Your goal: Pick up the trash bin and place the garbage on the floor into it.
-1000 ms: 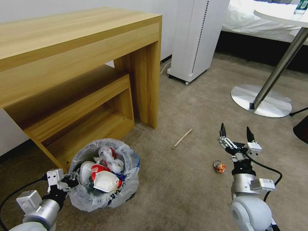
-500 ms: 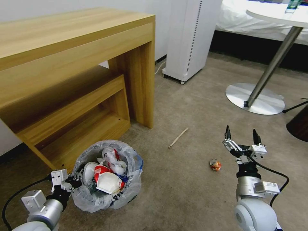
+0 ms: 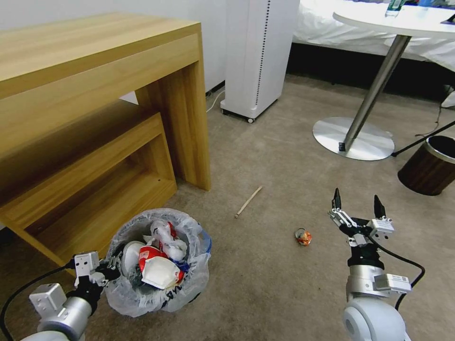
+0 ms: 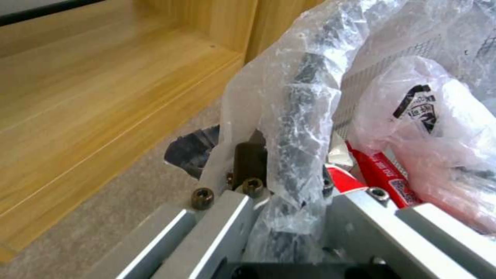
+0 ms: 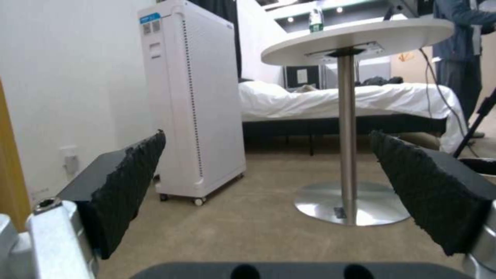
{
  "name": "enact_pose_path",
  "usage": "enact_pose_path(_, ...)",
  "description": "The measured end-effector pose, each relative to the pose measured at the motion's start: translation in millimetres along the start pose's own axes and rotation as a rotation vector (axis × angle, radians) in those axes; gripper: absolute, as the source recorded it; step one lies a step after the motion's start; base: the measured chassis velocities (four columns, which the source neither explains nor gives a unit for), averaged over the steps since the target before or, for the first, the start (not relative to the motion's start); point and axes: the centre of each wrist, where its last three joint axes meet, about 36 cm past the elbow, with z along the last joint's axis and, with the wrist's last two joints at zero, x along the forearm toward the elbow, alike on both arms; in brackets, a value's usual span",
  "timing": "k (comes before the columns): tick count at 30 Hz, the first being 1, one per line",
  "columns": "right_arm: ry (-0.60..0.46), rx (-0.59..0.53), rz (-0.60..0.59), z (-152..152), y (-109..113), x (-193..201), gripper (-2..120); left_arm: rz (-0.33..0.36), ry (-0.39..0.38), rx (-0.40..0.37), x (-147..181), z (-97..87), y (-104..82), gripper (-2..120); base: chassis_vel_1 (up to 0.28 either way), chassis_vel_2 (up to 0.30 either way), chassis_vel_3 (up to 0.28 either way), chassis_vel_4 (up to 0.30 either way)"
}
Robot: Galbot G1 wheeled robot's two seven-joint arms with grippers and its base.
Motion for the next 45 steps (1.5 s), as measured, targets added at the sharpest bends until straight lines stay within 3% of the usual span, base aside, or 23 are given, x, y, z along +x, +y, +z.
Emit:
enact_pose_path(28, 0.006, 0.004, 0.009, 9.9, -2.2, 10.8, 100, -0.012, 0.001, 0.015, -1.9, 0.4, 8.2, 1, -0.003, 0.003, 0.002, -0.004)
enact_pose_path(45, 0.014, 0.001, 0.002, 11.8, -2.7, 12.5, 100, -0.009, 0.001, 0.016, -5.3, 2.0, 7.3, 1, -0.107, 0.113, 0.104, -0.101)
